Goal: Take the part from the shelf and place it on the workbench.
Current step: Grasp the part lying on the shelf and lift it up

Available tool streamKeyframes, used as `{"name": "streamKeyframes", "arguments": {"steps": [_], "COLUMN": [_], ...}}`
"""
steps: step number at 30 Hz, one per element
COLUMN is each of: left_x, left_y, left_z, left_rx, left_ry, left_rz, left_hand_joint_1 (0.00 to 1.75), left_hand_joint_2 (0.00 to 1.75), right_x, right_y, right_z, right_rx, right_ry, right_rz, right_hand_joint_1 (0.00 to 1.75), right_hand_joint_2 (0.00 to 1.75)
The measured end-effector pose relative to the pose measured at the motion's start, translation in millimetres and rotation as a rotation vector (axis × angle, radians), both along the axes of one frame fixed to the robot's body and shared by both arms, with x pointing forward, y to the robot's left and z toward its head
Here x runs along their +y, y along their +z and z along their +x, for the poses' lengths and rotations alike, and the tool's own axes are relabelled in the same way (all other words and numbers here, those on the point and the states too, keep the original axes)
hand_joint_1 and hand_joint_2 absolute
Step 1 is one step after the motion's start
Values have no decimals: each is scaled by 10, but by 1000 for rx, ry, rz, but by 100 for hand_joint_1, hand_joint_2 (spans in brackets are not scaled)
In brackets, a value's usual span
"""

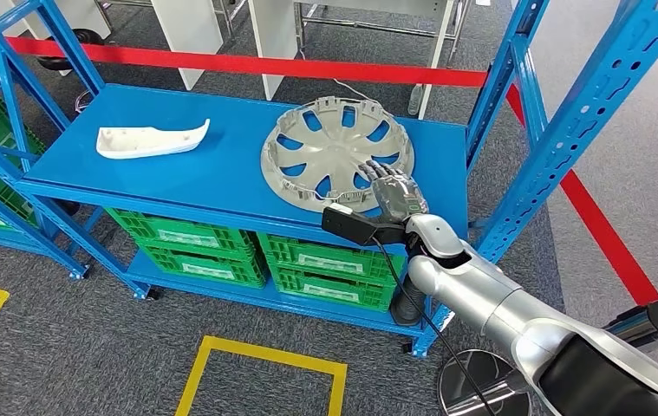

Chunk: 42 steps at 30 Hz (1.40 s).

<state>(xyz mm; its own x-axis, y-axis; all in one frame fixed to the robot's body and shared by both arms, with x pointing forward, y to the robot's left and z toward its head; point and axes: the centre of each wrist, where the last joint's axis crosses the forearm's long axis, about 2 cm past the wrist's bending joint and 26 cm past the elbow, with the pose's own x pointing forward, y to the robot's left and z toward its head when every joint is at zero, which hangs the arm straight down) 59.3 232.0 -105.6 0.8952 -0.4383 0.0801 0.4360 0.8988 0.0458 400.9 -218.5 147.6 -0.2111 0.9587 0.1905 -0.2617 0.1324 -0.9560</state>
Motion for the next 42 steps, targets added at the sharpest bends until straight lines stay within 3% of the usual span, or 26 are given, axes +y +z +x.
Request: {"name": "streamKeyframes", "arguments": {"steps": [42], "left_x": [-4], "left_y": [2], "left_z": [9], "left_rx": [1], "left_ry": [-12], "left_rz": [2], "left_hand_joint_1": [0], "left_hand_joint_2": [0], "right_x": [-65], "right_y": [-71], "right_z": [-39], "right_rx": [32], "right_ry": [-27], "right_rz": [0], "right_hand_joint_1": [0], "right_hand_joint_2": [0]}}
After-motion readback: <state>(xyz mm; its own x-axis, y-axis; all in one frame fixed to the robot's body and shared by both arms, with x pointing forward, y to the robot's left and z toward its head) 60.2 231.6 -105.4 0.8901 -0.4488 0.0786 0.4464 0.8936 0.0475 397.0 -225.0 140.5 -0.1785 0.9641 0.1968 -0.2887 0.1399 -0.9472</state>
